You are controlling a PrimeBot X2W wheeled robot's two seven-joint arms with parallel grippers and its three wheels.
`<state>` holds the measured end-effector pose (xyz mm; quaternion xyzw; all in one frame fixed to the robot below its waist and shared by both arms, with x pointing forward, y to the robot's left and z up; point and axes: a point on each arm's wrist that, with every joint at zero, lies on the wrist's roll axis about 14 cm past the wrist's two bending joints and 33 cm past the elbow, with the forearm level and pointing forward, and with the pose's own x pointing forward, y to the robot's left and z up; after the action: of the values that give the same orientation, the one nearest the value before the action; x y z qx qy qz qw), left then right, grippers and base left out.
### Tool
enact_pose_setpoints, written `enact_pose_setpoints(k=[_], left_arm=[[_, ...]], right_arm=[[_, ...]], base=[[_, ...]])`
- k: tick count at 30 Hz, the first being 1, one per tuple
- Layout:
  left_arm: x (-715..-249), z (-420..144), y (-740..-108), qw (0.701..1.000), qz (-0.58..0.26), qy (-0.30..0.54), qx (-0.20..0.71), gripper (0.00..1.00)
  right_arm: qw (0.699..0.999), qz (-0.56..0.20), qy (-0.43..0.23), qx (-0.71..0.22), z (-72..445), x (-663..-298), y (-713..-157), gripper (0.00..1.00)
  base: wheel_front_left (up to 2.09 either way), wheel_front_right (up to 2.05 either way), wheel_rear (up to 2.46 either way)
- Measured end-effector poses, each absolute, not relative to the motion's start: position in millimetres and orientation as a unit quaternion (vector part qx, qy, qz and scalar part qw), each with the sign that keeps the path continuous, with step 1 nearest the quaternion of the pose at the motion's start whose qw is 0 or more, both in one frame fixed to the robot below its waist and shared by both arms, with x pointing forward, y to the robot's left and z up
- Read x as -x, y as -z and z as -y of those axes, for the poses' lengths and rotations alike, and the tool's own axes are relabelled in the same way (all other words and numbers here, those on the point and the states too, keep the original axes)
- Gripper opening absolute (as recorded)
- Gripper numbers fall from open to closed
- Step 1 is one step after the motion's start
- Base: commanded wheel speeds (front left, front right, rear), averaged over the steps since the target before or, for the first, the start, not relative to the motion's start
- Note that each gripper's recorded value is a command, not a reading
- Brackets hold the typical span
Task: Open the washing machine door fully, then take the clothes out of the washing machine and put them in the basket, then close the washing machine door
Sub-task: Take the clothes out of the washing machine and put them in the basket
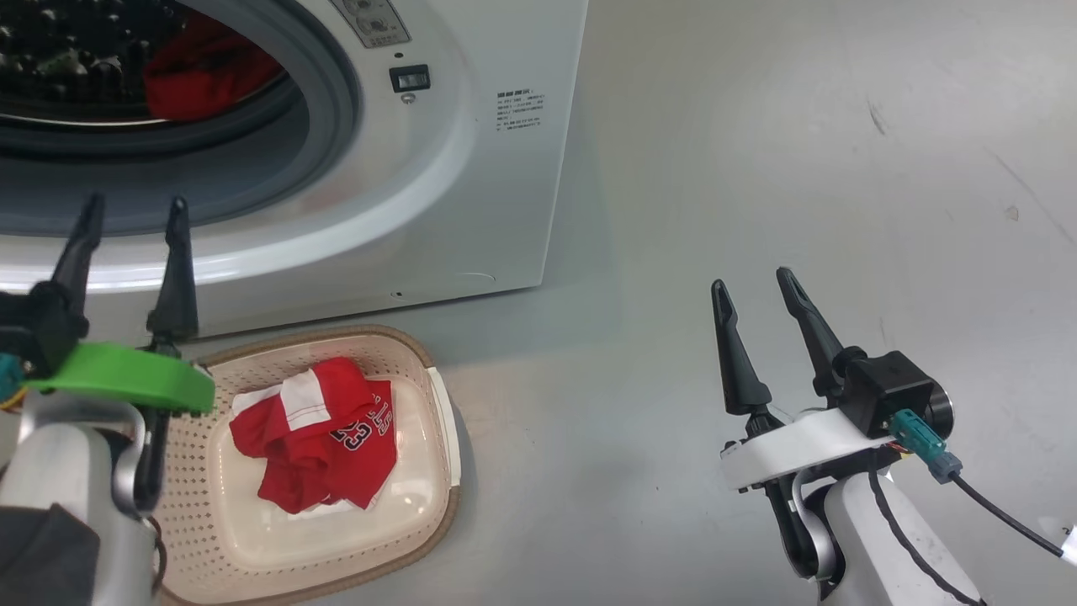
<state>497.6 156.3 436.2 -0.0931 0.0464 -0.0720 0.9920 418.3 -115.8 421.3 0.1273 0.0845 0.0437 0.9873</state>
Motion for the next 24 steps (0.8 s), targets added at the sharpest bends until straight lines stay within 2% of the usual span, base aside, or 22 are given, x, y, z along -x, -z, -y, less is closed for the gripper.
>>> enact_pose_setpoints(k=[9,24], left_arm=[[-555.2,-154.1,-438.5,0.992,-0.039,0.091,0.075,1.0],[-632.4,-142.5,-398.6,0.987,-0.103,0.103,0.074,1.0]], right_arm=[[0.986,-0.098,-0.05,-0.128,110.4,-430.8,-407.1,1.0],[0.982,-0.136,-0.024,-0.128,123.8,-433.1,-376.8,1.0]], base=[[0.0,0.0,0.0],[0.0,0.0,0.0]])
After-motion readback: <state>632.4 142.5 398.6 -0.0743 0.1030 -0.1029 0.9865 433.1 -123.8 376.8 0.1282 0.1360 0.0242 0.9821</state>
